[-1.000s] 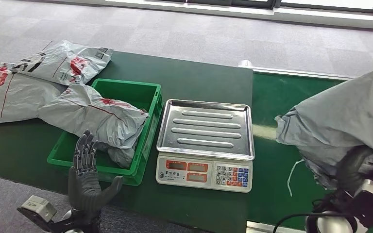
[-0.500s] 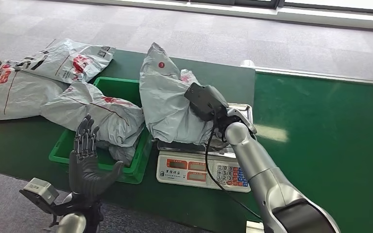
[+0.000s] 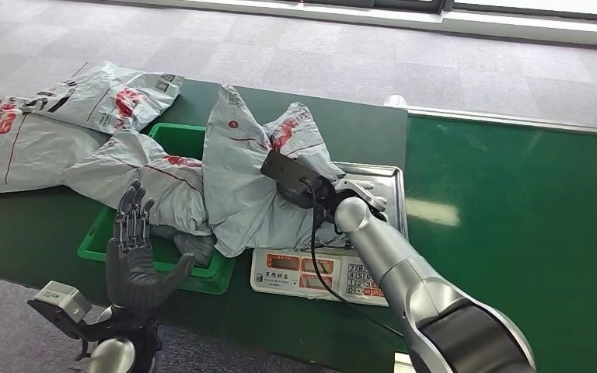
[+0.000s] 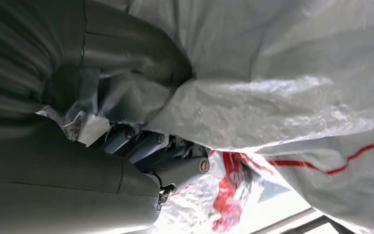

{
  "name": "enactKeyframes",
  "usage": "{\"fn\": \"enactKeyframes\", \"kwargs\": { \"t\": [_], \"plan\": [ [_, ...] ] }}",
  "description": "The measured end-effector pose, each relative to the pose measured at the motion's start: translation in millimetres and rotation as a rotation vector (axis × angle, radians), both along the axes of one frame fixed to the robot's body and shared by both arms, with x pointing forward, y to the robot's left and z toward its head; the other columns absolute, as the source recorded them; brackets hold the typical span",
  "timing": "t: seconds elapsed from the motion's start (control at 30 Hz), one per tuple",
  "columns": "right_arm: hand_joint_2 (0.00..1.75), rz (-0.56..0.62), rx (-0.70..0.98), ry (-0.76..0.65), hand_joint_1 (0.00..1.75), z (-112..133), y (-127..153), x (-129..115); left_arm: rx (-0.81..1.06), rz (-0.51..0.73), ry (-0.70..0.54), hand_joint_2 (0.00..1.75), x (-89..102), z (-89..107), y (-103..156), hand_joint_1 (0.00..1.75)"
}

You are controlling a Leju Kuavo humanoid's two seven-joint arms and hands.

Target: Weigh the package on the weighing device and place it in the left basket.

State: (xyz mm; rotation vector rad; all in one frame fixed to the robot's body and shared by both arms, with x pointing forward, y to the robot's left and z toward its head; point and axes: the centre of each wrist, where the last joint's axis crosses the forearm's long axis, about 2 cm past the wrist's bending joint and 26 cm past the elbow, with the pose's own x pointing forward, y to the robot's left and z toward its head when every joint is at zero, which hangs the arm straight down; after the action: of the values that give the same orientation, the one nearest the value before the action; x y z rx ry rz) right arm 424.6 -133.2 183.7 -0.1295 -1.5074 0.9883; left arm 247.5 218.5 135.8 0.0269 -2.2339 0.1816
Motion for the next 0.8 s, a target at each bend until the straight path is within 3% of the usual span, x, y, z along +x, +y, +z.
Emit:
{"fn": "enactKeyframes", "kwargs": {
  "t": [0.27,0.47,0.53,0.6,0.67,0.8],
  "plan": [
    [1.75,0.053,0.062,0.017,0.00,-13.1,4.5,-7.1,0.018,0.017,0.010,1.75,-0.2,-1.2,6.3,0.00],
    [1.75,-0.048,0.394,-0.155,0.00,-7.6,-1.5,-12.2,0.100,0.004,0.030,1.75,13.0,11.0,8.3,0.00],
    [0.87,-0.110,0.491,-0.207,0.00,-2.0,-7.8,-12.8,0.145,0.006,0.045,1.75,21.6,19.5,6.6,0.00],
    [0.87,-0.177,0.557,-0.264,0.00,2.9,-16.2,-14.0,0.190,0.006,0.073,1.75,32.2,30.8,2.1,0.00],
    [1.75,-0.246,0.604,-0.337,0.00,5.8,-26.5,-17.0,0.231,0.004,0.091,1.75,43.9,44.1,-4.4,0.00],
    [1.75,-0.420,0.668,-0.600,0.00,7.1,-58.9,-32.7,0.323,0.013,0.076,1.75,63.9,68.6,-20.7,0.00]
  ]
}}
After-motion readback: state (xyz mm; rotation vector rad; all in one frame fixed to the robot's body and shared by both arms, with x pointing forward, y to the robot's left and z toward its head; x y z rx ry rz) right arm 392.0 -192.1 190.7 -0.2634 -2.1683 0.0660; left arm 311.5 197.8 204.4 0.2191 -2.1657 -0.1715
